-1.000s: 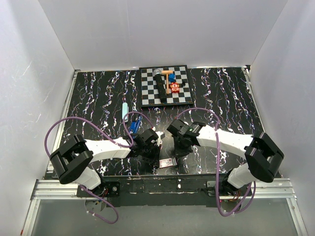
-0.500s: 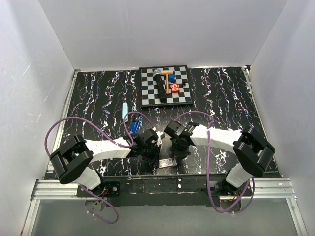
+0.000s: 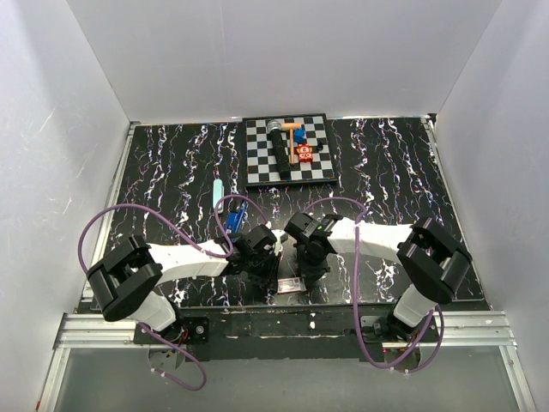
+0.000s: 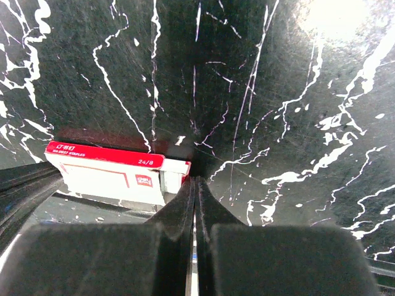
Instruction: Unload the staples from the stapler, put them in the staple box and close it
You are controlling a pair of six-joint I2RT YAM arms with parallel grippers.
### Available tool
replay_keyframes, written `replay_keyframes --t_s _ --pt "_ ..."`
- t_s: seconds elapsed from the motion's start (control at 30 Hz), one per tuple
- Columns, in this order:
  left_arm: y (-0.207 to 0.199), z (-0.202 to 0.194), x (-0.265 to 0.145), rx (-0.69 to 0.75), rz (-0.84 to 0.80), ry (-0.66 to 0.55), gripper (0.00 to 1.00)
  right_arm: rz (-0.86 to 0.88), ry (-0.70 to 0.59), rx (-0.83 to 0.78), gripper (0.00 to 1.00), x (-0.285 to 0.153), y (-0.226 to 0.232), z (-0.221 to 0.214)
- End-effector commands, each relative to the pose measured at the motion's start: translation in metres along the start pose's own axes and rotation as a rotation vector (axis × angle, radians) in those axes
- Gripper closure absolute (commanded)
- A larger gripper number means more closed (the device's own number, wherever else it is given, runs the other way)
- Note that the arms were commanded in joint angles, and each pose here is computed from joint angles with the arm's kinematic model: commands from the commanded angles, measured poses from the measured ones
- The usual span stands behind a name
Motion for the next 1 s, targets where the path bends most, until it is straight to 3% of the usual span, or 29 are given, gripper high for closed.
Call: replay_keyframes --t_s 0.0,0.53,0.97 --pt "0.011 -0.009 0.004 0.017 0.082 0.031 1.0 0.056 0.005 -0.012 0.99 -0.002 0.01 0.003" --pt "0.007 -0.003 0.003 0.03 0.08 0.022 1.0 0.166 0.023 -0.028 0.99 -0.001 0.029 0.009" --pt "0.01 0.0 -0.006 0.035 0.126 -0.011 1.0 0.019 -0.107 -0.002 0.99 -0.02 0.001 0.016"
Point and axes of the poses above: each gripper's point midway between its finger pads, its own x axis out along the fingers, its own y axis along the line the jaws close on, z = x × y, the point moved 7 cm from there along -x, back along the fingers, and after that the axes turned 2 degrees about x, right-handed, at the moved point
